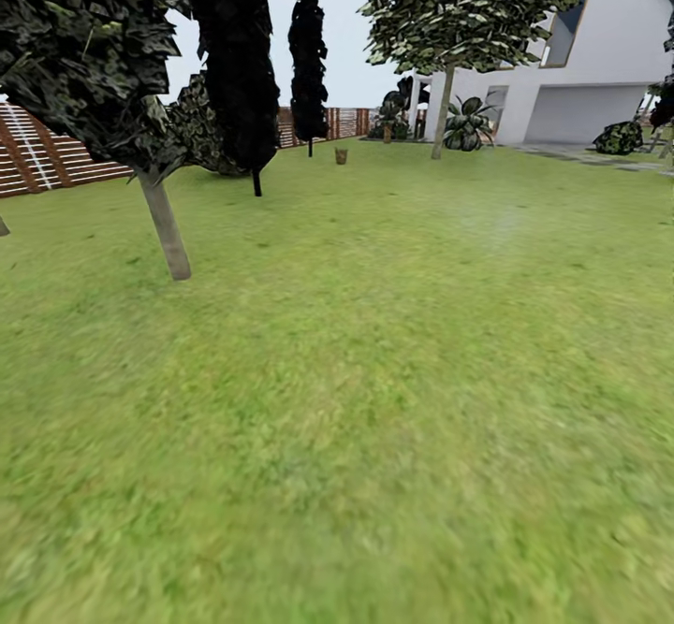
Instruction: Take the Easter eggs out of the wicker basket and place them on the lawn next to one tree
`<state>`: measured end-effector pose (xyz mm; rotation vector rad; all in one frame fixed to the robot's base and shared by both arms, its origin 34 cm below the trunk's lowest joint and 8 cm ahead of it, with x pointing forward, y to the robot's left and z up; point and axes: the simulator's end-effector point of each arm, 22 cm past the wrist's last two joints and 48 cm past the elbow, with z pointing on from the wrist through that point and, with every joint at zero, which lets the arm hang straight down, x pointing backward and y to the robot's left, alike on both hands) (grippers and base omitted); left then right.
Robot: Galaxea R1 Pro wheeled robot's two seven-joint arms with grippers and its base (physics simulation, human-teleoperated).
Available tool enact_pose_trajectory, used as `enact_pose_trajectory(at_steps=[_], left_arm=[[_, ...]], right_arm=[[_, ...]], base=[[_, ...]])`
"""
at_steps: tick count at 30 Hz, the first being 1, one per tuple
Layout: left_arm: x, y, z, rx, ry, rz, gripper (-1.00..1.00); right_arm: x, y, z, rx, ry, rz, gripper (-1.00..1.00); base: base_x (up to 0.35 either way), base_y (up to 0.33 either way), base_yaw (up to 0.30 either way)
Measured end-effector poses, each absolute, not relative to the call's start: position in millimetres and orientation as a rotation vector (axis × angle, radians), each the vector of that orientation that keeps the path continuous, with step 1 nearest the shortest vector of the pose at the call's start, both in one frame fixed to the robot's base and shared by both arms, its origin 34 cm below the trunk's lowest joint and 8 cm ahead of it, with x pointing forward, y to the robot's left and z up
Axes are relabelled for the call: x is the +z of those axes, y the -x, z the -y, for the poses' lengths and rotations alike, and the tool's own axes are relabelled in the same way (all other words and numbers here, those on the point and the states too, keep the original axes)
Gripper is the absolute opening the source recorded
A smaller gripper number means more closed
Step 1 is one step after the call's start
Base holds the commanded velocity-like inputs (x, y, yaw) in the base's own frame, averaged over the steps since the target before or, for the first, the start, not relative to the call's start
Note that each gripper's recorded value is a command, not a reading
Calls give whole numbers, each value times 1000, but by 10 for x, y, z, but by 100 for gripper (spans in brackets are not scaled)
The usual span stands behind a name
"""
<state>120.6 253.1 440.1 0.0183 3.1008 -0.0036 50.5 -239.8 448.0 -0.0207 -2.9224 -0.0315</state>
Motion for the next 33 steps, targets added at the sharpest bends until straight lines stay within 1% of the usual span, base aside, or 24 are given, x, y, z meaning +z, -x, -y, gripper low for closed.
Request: enact_pose_trajectory(at_steps=[33], left_arm=[[4424,-1629,-2476,-11,0,-2950,100]], right_arm=[[4455,-619,2470,-19,4,2947,100]], base=[[339,0,-2]])
